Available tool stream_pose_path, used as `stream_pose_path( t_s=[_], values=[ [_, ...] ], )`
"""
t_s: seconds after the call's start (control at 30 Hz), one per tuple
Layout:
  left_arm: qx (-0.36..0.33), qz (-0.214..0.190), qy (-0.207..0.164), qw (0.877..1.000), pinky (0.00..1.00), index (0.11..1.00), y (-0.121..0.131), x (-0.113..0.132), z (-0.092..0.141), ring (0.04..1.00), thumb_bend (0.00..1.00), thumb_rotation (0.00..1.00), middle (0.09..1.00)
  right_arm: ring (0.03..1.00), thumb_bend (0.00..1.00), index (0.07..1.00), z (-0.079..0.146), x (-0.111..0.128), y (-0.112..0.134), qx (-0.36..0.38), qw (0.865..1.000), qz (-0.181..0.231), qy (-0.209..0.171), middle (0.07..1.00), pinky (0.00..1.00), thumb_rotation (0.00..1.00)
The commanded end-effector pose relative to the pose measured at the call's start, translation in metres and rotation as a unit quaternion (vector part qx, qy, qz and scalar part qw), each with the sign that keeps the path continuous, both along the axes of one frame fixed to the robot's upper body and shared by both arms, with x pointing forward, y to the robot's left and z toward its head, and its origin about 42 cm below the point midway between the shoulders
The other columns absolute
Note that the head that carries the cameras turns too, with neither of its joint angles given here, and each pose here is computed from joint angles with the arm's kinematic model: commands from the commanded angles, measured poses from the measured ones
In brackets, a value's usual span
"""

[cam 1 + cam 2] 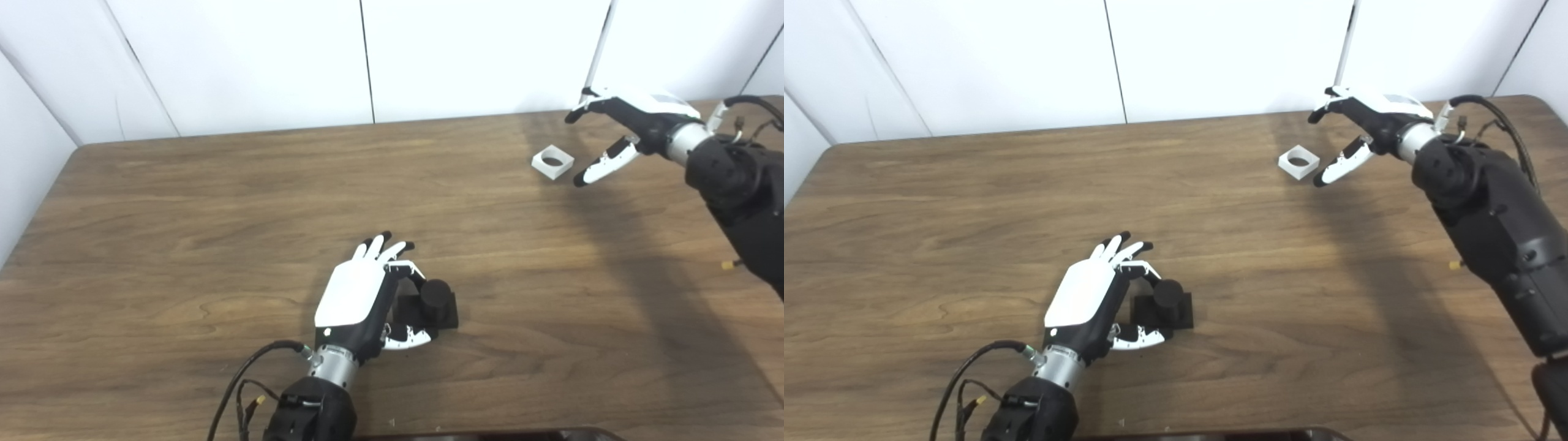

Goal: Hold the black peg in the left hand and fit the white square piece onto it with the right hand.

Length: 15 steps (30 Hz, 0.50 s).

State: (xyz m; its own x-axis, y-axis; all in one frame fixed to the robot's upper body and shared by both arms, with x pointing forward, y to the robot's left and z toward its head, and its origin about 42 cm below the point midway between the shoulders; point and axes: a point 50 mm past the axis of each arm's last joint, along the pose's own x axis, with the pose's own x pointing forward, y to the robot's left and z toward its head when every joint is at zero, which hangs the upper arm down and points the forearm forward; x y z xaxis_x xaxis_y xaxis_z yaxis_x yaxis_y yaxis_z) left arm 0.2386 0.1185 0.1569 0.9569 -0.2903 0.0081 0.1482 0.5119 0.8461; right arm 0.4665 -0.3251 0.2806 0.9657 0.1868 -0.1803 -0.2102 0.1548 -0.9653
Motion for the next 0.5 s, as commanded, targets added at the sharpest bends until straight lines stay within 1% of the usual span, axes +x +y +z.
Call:
stream_pose_path(
  t_s=[0.0, 0.17, 0.37, 0.47],
  values=[
    [0.007, 0.003, -0.009, 1.0, 1.0, 0.491, 0.003, 0.001, 0.001, 1.0, 0.52, 0.07, 0.907, 1.0, 0.87, 0.776, 0.04, 0.013, 0.004, -0.02, 0.998, 0.021, -0.053, 0.982, 1.0, 0.22],
    [0.006, 0.002, -0.012, 1.0, 1.0, 0.491, 0.003, 0.0, 0.001, 1.0, 0.52, 0.06, 0.904, 1.0, 0.86, 0.772, 0.039, 0.024, 0.008, -0.033, 0.998, 0.028, -0.049, 0.981, 1.0, 0.22],
    [0.003, 0.004, -0.011, 1.0, 1.0, 0.491, 0.001, 0.0, 0.0, 1.0, 0.52, 0.06, 0.903, 1.0, 0.85, 0.781, 0.036, 0.037, 0.016, -0.056, 0.998, 0.023, -0.034, 0.983, 1.0, 0.23],
    [0.003, 0.003, -0.011, 1.0, 1.0, 0.491, 0.001, 0.0, 0.0, 1.0, 0.52, 0.06, 0.905, 1.0, 0.86, 0.777, 0.035, 0.042, 0.02, -0.068, 0.997, 0.027, -0.032, 0.977, 1.0, 0.22]
  ],
)
